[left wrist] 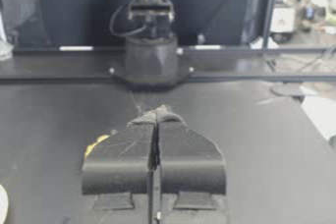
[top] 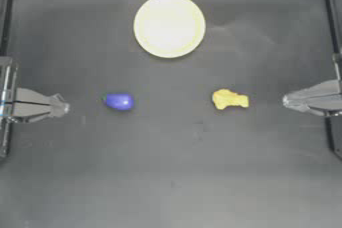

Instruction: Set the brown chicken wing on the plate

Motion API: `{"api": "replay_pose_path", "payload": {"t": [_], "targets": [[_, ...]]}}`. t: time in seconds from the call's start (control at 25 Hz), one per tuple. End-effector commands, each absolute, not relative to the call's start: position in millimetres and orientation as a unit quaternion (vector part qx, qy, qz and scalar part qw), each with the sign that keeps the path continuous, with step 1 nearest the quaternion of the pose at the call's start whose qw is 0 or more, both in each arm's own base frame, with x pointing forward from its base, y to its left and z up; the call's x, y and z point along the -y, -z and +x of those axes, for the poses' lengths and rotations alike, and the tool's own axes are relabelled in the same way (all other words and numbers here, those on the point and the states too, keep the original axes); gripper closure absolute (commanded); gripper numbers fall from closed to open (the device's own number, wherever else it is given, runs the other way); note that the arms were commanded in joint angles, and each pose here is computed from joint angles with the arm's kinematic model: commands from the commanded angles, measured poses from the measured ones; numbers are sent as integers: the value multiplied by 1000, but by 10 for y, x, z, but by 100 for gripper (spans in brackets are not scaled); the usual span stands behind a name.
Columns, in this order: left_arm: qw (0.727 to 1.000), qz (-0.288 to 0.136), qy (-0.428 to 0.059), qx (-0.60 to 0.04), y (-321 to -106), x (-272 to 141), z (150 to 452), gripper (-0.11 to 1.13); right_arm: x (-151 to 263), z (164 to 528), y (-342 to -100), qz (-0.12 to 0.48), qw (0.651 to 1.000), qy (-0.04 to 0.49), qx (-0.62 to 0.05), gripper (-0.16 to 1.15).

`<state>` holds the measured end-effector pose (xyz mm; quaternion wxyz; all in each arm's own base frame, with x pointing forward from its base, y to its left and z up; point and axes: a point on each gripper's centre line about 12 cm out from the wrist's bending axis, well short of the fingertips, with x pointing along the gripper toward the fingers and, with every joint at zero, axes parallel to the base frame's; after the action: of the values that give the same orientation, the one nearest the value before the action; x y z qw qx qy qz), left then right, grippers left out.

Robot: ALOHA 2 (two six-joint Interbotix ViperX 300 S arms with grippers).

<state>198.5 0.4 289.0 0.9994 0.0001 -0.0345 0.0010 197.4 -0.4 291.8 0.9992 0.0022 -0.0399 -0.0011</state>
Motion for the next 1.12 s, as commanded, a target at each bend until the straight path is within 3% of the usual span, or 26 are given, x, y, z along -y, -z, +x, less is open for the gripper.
{"api": "replay_pose_path", "payload": {"t": [0.04,0.28,0.36,0.44,0.6,0.64,0.68,0.8,0.88,1.12], "targets": [[1000,0,-8,26,-2871,-32,1965,104,16,1970,-2892,-1,999,4,41,102],[1000,3,-10,28,-2908,-37,1969,91,45,1916,-2845,-6,999,12,39,81],[1000,4,-11,28,-2918,-43,1970,81,46,1913,-2852,-12,999,12,39,72],[1000,6,-11,27,-2915,-42,1971,62,39,1916,-2848,-22,999,9,33,54],[1000,6,-11,26,-2913,-44,1971,4,30,1922,-2866,-36,999,6,29,0],[1000,8,-10,26,-2913,-41,1971,-5,30,1924,-2875,-37,999,6,29,-9],[1000,9,-10,25,-2911,-41,1971,-7,29,1926,-2880,-40,999,5,28,-11],[1000,9,-15,15,-2886,-58,1974,4,51,1936,-2895,-39,999,11,15,0],[1000,9,-18,12,-2885,-74,1972,4,99,1947,-2905,-36,999,23,-6,-1],[1000,5,-27,4,-2855,-106,1980,-1,382,1980,-2888,-14,986,92,-137,-2]]}}
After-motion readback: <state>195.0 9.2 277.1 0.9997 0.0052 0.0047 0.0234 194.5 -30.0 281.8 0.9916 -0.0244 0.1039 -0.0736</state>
